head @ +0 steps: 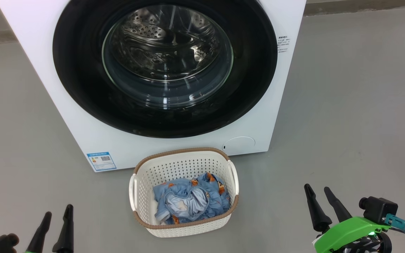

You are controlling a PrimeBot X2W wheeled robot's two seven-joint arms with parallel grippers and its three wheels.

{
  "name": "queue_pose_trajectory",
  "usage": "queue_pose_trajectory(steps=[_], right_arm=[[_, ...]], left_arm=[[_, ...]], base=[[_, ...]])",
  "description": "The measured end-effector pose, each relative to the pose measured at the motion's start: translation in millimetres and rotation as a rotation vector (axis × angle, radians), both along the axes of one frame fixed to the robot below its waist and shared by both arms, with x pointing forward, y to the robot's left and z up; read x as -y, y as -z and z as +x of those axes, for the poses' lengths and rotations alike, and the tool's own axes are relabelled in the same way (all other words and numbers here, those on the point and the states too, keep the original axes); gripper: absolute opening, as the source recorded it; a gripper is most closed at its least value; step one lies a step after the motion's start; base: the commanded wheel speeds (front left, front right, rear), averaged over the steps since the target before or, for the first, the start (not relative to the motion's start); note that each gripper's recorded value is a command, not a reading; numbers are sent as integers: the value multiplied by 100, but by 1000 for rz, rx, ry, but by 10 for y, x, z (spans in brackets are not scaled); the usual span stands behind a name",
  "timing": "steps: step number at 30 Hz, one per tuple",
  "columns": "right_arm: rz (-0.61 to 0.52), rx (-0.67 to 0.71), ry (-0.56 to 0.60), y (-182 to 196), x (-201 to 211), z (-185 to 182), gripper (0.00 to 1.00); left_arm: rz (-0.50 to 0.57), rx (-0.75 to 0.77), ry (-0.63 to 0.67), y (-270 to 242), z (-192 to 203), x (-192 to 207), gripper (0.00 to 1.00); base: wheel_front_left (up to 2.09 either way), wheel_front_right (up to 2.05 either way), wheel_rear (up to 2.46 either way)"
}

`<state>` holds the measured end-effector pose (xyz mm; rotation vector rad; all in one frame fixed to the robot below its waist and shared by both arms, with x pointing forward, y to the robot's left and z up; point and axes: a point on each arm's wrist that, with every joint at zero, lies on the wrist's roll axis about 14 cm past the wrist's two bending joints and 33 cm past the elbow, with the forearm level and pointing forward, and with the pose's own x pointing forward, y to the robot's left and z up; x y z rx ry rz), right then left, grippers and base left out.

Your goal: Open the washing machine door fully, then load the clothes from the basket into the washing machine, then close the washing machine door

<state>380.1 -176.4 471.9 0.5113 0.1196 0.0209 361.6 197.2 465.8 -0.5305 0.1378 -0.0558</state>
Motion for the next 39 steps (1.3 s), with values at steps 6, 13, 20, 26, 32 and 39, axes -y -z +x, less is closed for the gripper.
queue_pose_trajectory(steps=[6, 13, 20, 26, 32, 39], right_arm=[[-88, 11, -15, -16, -9, 4, 100], [-184, 43, -34, -90, -34, 42, 100], [-260, 70, -42, -141, -42, 58, 100], [-315, 86, -32, -169, 9, 66, 100], [-376, 114, -36, -229, 10, 99, 100], [-445, 145, -52, -308, -24, 141, 100]], left_arm=[[81, 21, 8, -27, 3, -33, 100], [169, 35, 21, -33, -6, -61, 100], [245, 48, 21, -32, -18, -105, 100], [304, 68, 17, -60, -19, -150, 100], [369, 87, 19, -84, -20, -195, 100], [436, 104, 33, -102, -25, -212, 100]], base=[[0, 0, 0], [0, 0, 0], [0, 0, 0], [0, 0, 0], [0, 0, 0], [0, 0, 0]])
